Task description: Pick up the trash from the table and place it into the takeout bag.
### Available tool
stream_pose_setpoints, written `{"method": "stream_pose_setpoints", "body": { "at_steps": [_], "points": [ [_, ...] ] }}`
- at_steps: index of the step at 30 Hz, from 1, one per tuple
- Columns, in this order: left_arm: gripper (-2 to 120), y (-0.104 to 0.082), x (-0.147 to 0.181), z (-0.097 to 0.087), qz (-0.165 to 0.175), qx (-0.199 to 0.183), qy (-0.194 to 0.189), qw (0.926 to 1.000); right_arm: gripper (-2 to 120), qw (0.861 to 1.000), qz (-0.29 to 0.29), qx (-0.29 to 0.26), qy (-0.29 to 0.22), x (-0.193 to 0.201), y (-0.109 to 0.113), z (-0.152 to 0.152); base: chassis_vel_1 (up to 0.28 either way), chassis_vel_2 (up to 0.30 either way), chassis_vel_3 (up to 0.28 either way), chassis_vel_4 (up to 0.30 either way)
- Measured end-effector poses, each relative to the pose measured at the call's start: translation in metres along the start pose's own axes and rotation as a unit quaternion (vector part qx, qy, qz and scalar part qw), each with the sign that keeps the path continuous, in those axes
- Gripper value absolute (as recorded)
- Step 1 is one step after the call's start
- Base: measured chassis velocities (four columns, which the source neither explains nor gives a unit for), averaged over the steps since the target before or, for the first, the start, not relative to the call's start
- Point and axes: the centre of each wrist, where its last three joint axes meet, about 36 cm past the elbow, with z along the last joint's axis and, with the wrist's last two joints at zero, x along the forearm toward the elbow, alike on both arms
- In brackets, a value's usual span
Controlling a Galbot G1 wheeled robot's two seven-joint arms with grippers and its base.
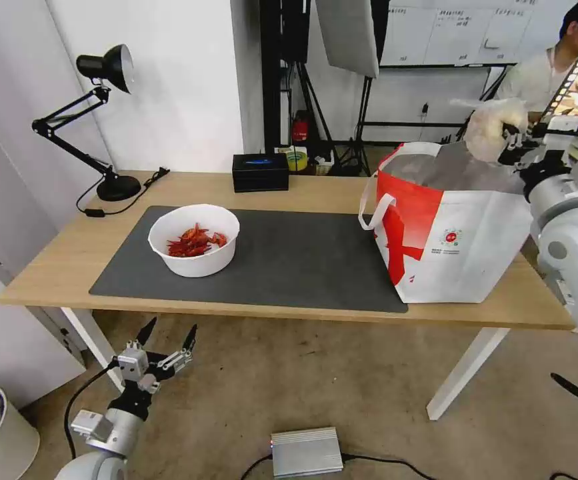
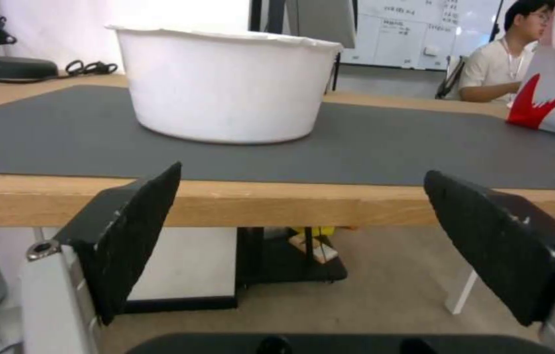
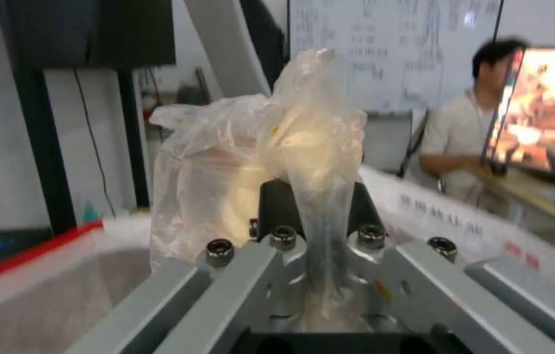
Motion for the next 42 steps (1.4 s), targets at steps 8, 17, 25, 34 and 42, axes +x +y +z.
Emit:
{"method": "stream_pose_setpoints", "body": {
  "at_steps": [8, 17, 25, 34, 42],
  "points": [
    [100, -0.001, 0.0, -0.002, 0.001, -0.002, -0.001, 1.0, 3, 0.999, -0.006, -0.011, 0.047, 0.001, -0.004, 0.0, 0.0, 0.0, 0.0, 0.0],
    [100, -0.004, 0.0, -0.001, 0.002, -0.001, -0.001, 1.0, 3, 0.997, -0.009, -0.02, 0.067, 0.003, -0.005, 0.006, 0.0, 0.0, 0.0, 0.0],
    [100, -0.005, 0.0, -0.001, 0.001, -0.002, 0.0, 1.0, 13, 0.997, -0.009, -0.024, 0.074, 0.004, -0.003, 0.015, 0.0, 0.0, 0.0, 0.0],
    [100, -0.008, -0.001, 0.0, 0.004, -0.001, 0.001, 1.0, 45, 0.997, -0.007, -0.028, 0.068, 0.004, -0.003, 0.02, 0.0, 0.0, 0.0, 0.0],
    [100, -0.006, -0.001, -0.001, 0.005, -0.003, 0.002, 1.0, 76, 0.997, -0.008, -0.029, 0.066, 0.004, -0.001, 0.023, 0.0, 0.0, 0.0, 0.0]
  ]
}}
